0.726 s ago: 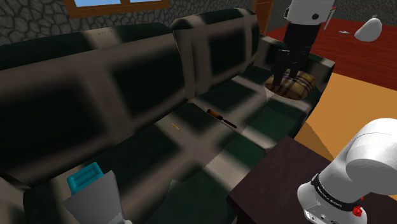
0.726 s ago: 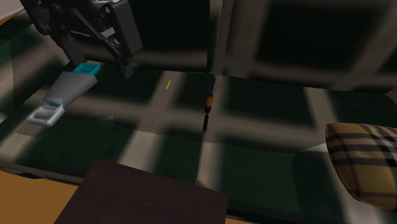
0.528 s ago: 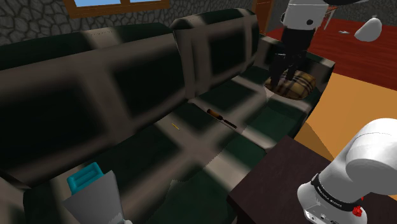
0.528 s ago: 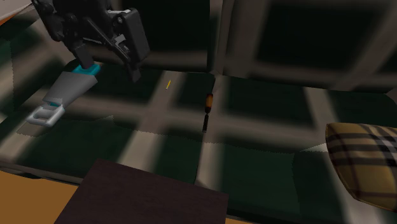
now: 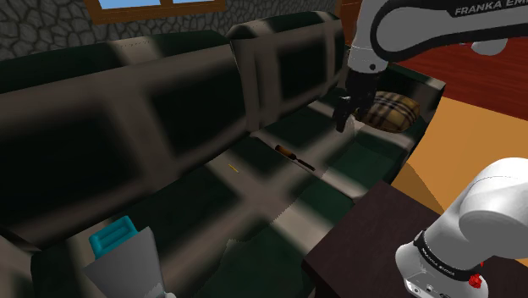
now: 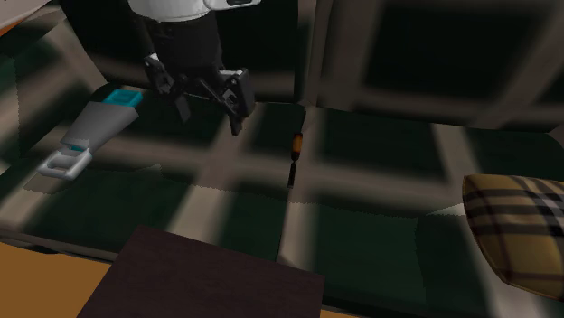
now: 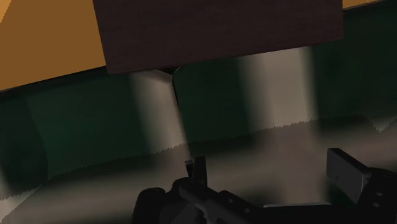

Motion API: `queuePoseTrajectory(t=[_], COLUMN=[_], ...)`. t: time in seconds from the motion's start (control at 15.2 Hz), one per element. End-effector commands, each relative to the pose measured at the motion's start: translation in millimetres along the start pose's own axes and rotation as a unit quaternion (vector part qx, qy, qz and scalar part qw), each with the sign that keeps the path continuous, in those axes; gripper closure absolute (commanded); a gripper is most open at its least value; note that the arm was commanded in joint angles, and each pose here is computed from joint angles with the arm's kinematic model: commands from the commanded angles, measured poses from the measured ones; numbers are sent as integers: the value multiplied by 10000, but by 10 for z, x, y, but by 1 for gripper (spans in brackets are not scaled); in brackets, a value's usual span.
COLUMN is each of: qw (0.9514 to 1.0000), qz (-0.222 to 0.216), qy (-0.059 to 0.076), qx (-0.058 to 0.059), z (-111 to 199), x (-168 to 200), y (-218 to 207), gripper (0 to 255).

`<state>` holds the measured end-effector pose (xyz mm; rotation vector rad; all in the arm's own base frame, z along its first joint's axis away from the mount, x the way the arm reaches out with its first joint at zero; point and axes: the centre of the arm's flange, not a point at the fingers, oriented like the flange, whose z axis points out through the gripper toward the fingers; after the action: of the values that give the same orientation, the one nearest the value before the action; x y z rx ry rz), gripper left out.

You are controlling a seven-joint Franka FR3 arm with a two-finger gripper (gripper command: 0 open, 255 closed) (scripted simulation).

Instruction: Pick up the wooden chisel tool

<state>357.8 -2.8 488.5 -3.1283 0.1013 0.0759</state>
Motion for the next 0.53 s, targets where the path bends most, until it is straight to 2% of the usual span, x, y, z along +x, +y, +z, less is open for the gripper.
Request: queuePoseTrajectory(t=[0.0,0.46], qw=[10000,9997], qz=[-25,-101], qy=[43,152], qx=[-38,-170], z=[230,937], x=[152,690], y=[20,151], gripper=[0,0])
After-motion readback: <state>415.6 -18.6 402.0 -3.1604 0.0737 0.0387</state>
